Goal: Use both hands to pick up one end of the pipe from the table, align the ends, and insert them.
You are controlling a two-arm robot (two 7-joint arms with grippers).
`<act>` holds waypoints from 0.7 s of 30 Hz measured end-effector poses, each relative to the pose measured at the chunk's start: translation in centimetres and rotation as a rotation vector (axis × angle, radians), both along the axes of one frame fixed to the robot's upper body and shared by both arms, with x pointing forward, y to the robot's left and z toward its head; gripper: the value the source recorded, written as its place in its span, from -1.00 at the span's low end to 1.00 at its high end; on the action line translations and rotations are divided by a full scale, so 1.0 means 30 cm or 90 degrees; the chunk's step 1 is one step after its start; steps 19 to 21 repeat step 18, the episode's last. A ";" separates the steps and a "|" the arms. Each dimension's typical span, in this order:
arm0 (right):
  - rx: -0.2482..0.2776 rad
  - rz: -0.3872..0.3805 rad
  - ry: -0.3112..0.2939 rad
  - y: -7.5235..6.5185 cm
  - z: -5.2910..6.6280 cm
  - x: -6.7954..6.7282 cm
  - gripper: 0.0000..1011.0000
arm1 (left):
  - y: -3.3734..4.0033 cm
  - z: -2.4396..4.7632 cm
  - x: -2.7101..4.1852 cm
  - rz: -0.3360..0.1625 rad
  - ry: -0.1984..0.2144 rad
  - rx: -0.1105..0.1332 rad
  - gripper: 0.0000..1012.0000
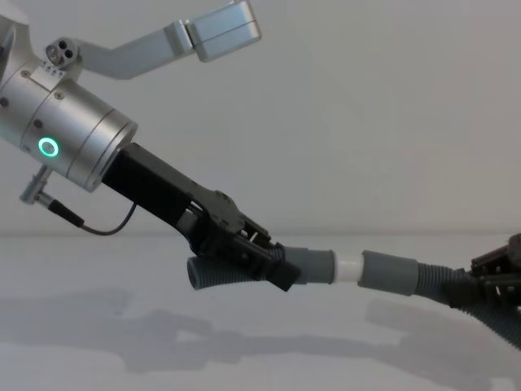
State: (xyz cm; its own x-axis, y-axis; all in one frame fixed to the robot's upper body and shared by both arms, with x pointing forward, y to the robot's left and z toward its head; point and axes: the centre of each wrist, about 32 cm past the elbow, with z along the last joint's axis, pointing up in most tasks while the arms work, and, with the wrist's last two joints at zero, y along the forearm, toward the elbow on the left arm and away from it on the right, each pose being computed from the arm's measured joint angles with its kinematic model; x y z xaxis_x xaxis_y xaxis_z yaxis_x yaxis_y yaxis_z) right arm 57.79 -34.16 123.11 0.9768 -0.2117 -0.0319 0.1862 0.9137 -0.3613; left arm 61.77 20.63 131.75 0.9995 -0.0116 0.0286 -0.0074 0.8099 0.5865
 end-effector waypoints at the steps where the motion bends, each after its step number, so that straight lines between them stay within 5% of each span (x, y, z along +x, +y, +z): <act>1: 0.000 0.000 0.000 0.000 0.000 0.000 -0.76 | 0.000 0.000 0.000 0.000 0.000 0.000 -0.32; 21: 0.000 0.000 -0.001 0.000 0.001 0.000 -0.76 | -0.001 -0.001 -0.002 0.001 0.002 0.001 -0.32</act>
